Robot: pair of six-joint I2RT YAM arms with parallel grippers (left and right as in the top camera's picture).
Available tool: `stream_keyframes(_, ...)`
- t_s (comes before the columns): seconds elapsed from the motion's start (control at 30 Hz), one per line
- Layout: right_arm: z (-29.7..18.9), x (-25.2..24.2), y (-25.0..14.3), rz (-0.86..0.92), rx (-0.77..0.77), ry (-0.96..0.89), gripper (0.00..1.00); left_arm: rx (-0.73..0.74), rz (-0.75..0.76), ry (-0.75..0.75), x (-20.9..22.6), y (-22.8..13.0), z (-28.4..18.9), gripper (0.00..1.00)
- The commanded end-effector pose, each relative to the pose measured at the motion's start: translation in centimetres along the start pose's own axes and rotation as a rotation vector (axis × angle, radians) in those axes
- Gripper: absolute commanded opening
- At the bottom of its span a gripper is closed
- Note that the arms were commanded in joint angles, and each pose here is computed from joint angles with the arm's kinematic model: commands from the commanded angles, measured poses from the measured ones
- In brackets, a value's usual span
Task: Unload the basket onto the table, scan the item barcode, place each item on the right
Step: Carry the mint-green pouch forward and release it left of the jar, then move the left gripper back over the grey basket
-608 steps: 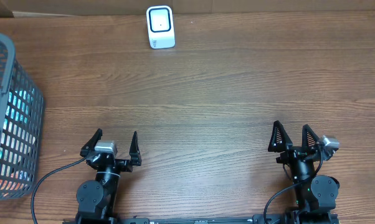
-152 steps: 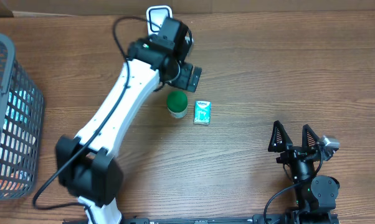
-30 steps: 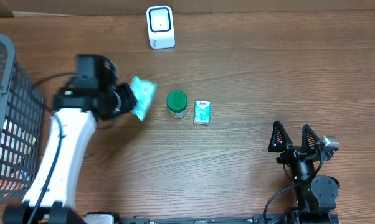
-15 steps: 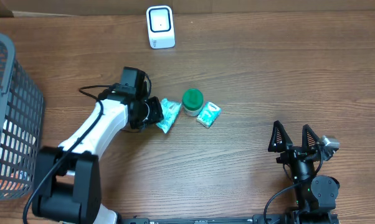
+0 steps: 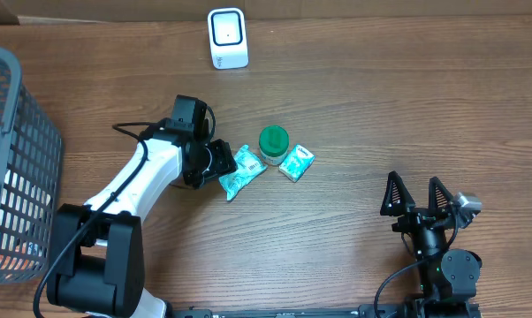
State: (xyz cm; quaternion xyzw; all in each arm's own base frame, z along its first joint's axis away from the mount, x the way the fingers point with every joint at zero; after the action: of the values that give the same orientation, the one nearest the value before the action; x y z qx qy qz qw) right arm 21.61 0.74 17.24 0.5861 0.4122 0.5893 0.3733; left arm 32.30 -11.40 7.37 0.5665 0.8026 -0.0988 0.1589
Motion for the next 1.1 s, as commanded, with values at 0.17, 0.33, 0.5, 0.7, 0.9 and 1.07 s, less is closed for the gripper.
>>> stream_keyframes(0.17,0.0,-0.2,-0.1,0.000,-0.006,-0.003,1.00,-0.154,0.141,-0.005,-4.1,3.0,-9.3,0.60)
stream_keyframes(0.33,0.0,-0.2,-0.1,0.000,-0.006,-0.003,1.00,-0.262,0.175,-0.039,-5.4,3.7,-16.7,0.60)
stream_keyframes(0.5,0.0,-0.2,-0.1,0.000,-0.006,-0.003,1.00,-0.392,0.136,-0.058,-4.0,4.0,-24.3,0.60)
stream_keyframes(0.7,0.0,-0.2,-0.1,0.000,-0.006,-0.003,1.00,-0.452,0.072,-0.033,-0.9,3.3,-27.5,0.59)
stream_keyframes(0.9,0.0,-0.2,-0.1,0.000,-0.006,-0.004,1.00,-0.442,0.056,0.060,1.3,3.1,-27.6,0.56)
stream_keyframes(1.07,0.0,-0.2,-0.1,0.000,-0.006,-0.003,1.00,-0.539,-0.100,0.312,5.6,3.9,-29.0,0.57)
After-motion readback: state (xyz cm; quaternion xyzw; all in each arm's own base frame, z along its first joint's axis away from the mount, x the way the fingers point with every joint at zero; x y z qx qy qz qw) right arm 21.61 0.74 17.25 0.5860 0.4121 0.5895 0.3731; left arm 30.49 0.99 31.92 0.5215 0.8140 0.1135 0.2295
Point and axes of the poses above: each gripper's point midway between its finger pads, its own z axis out along the fingers, its own x axis along the line the jaws close on, y = z × x, the point moved 3 cm from there along -z, back along the fingers, and after that the axes turned 4 degrees about -z, right-handed, at the moved point
